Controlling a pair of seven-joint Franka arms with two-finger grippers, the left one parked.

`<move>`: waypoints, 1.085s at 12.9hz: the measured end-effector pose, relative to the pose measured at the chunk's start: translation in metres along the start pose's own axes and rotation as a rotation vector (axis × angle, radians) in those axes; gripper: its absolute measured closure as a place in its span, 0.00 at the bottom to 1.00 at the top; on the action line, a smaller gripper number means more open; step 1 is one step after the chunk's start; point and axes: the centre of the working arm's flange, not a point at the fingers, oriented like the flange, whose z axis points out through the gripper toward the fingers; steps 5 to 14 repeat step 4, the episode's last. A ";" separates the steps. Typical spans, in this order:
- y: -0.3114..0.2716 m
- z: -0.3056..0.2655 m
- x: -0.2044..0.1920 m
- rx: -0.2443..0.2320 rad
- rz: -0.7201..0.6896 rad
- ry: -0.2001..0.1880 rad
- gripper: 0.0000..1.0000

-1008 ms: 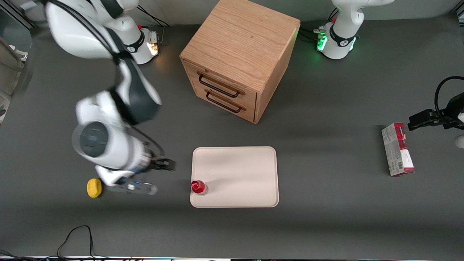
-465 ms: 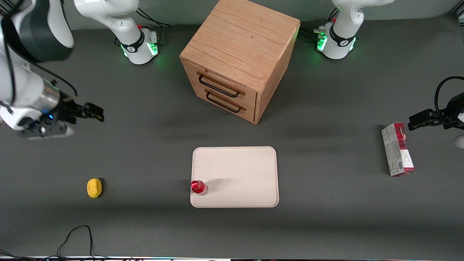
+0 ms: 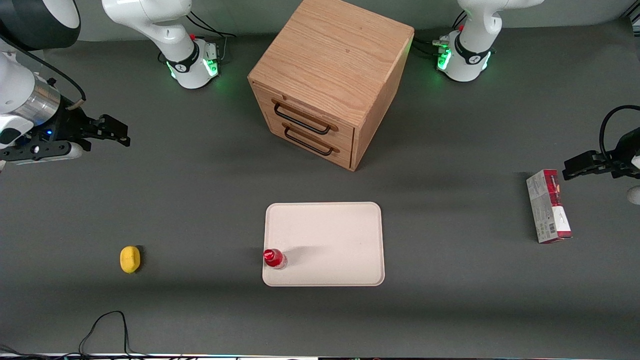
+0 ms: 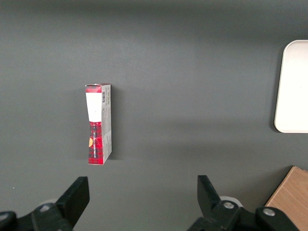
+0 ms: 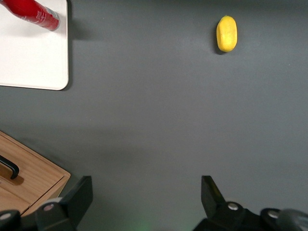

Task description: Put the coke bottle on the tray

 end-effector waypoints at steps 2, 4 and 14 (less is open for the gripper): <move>0.000 0.003 0.001 0.002 -0.001 -0.005 0.00; -0.002 0.003 0.001 0.002 -0.008 -0.006 0.00; -0.002 0.003 0.001 0.002 -0.008 -0.006 0.00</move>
